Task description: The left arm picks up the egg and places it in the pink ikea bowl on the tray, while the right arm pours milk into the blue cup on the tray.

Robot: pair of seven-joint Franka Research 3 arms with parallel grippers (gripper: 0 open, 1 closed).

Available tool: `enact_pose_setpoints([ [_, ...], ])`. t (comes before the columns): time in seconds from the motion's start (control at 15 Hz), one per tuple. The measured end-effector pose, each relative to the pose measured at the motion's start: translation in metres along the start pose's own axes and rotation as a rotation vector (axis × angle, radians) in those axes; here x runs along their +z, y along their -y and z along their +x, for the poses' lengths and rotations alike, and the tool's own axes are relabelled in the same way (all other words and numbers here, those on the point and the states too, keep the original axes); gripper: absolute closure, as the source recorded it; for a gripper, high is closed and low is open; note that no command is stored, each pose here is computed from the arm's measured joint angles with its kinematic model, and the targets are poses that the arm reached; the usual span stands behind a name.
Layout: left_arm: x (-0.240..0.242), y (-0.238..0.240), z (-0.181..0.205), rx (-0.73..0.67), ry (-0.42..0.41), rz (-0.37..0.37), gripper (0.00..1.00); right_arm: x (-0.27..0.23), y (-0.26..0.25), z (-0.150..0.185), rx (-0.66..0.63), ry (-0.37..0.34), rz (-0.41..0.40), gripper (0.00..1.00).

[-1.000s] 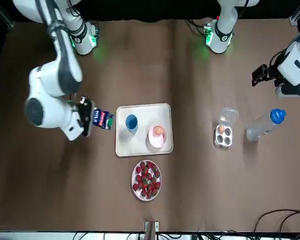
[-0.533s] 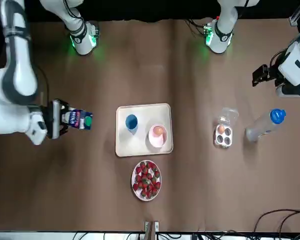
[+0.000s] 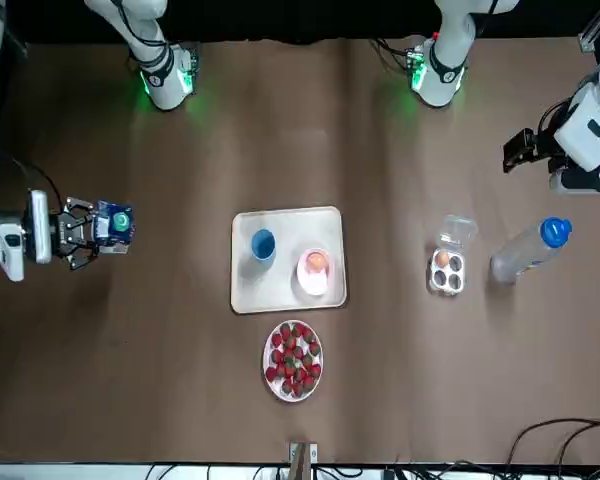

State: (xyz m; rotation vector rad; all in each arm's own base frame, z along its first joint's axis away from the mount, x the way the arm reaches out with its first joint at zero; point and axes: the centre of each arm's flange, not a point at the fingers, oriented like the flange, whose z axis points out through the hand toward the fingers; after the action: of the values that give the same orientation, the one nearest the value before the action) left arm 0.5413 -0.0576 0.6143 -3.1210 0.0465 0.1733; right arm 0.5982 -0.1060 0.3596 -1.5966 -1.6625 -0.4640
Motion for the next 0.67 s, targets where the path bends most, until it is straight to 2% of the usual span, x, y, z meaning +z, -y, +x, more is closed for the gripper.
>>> enact_pose_setpoints([
  [0.07, 0.000, 0.000, 0.000, 0.000, 0.000, 0.000, 0.00, -0.002, 0.002, -0.017, -0.017, -0.041, -0.006, 0.53],
  [0.13, 0.000, 0.000, 0.000, 0.000, 0.000, 0.000, 0.00, 0.000, 0.005, -0.049, -0.053, -0.123, -0.013, 0.53],
  [0.2, 0.000, 0.000, 0.000, 0.000, 0.000, 0.000, 0.00, 0.003, 0.006, -0.064, -0.067, -0.160, -0.014, 0.53],
  [0.67, 0.000, 0.000, 0.000, 0.000, 0.000, 0.000, 0.00, 0.017, 0.013, -0.137, -0.144, -0.273, -0.056, 0.53],
])
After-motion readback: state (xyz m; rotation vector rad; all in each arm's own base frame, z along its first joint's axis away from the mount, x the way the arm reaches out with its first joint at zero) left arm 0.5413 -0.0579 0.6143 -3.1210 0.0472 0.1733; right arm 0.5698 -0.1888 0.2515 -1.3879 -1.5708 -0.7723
